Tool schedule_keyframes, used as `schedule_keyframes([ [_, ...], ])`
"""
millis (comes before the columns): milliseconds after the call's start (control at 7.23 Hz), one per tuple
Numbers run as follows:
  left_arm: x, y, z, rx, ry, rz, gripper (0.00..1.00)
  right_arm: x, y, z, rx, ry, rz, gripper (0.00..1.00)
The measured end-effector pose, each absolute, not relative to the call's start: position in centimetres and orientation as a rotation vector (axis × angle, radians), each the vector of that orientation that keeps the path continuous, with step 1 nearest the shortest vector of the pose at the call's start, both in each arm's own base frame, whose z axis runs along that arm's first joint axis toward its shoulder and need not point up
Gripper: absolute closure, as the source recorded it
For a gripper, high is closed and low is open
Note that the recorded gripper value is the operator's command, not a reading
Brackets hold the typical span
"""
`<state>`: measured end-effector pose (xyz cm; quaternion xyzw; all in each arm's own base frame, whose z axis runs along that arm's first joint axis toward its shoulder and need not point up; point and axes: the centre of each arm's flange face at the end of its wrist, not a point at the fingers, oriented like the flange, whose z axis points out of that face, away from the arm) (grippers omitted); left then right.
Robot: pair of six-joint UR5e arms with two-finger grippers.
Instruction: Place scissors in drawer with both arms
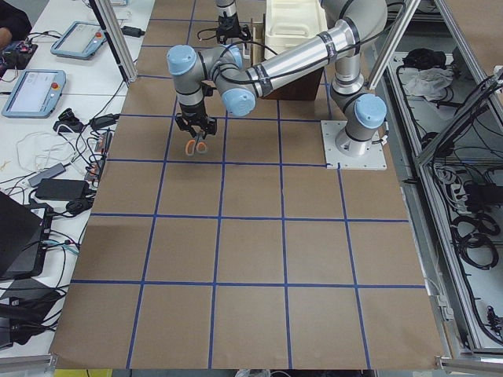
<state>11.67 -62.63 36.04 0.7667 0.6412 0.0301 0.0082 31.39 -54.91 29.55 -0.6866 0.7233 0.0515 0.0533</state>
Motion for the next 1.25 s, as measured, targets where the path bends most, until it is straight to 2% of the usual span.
schedule_keyframes([
  [1245,11.7,-62.6,35.8,2.399,2.007,0.094,1.00,30.8,-59.9,30.0,-2.094,2.248,0.052,0.00],
])
